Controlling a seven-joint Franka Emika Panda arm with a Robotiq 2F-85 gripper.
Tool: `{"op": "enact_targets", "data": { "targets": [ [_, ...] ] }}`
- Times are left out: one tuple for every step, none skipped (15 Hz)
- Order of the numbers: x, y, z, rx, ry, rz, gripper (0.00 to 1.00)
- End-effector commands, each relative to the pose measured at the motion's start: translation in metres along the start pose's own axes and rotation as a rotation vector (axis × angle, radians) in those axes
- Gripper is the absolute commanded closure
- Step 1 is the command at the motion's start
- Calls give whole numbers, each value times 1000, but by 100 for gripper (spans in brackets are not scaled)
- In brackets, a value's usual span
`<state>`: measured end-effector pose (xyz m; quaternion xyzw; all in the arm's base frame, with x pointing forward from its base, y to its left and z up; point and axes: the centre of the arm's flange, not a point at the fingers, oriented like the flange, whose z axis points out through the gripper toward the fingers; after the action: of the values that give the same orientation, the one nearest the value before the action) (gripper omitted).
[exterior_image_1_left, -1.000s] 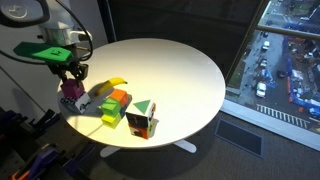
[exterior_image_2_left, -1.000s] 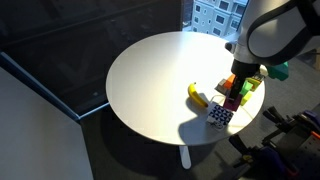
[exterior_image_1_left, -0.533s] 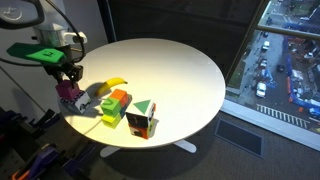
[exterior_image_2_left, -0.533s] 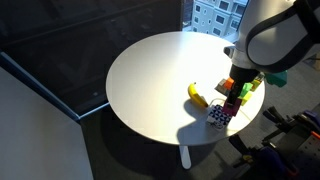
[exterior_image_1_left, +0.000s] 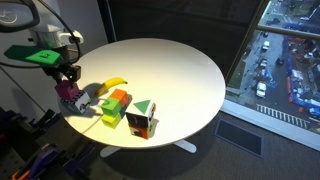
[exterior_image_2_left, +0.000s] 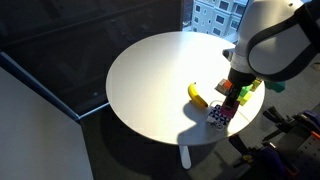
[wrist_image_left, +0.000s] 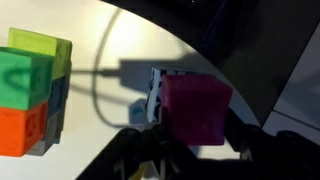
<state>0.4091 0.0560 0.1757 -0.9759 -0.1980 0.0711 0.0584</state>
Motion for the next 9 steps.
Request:
{"op": "enact_targets", "data": {
  "targets": [
    [-1, -6, 1, -15, 26, -1, 70],
    [0, -6, 2, -17, 29, -4, 70],
    [1, -6, 3, -18, 31, -6, 70],
    [1, -6, 5, -19, 32, -7, 70],
    [2, -6, 6, -18, 33, -9, 70],
    [2, -6, 8, -17, 33, -12, 70],
    [2, -6, 9, -14, 31, -13, 70],
    [2, -7, 11, -12, 30, -14, 70],
    [2, -7, 12, -10, 28, -15, 70]
  ]
}}
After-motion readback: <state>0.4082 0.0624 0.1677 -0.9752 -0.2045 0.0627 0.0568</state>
